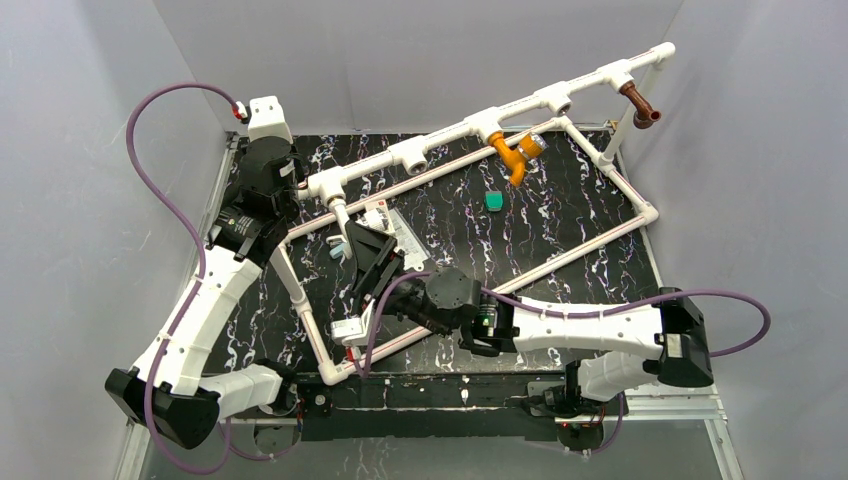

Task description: Install the water faucets

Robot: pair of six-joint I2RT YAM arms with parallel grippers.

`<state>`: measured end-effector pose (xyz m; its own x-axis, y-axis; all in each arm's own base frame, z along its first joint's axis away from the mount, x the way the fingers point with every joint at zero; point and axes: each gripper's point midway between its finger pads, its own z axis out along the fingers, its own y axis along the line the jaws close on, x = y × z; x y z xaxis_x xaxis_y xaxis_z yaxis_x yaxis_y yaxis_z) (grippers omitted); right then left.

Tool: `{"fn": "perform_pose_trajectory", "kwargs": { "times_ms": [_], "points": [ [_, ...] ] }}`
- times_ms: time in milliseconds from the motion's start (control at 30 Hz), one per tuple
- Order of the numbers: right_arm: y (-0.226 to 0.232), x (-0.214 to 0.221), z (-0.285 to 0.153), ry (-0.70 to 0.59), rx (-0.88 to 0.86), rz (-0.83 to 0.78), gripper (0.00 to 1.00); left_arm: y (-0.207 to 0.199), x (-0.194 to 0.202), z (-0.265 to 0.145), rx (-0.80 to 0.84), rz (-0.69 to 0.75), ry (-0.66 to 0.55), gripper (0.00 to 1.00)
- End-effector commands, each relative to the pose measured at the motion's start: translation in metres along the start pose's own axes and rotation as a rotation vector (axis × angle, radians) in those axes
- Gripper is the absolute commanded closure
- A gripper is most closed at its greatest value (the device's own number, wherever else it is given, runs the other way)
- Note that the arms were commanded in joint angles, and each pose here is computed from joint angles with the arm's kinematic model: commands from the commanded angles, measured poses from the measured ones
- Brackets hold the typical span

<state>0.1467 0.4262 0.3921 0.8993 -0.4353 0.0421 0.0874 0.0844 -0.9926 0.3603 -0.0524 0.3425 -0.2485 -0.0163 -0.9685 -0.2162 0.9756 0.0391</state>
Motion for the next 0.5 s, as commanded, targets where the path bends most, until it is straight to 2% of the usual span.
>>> {"fn": "perform_pose_trajectory", "kwargs": {
  "times_ms": [0,400,467],
  "points": [
    [-0.035,0.009,0.002,0.036,0.101,0.025,0.36,-0.006,0.162,-0.014,0.067,0.338,0.515,0.97],
    [-0.024,0.019,0.012,0.056,0.096,0.073,0.55,-0.006,0.163,-0.015,0.068,0.341,0.515,0.97],
    [-0.024,0.020,0.012,0.060,0.100,0.086,0.61,-0.006,0.164,-0.015,0.066,0.342,0.515,0.96]
  ]
}}
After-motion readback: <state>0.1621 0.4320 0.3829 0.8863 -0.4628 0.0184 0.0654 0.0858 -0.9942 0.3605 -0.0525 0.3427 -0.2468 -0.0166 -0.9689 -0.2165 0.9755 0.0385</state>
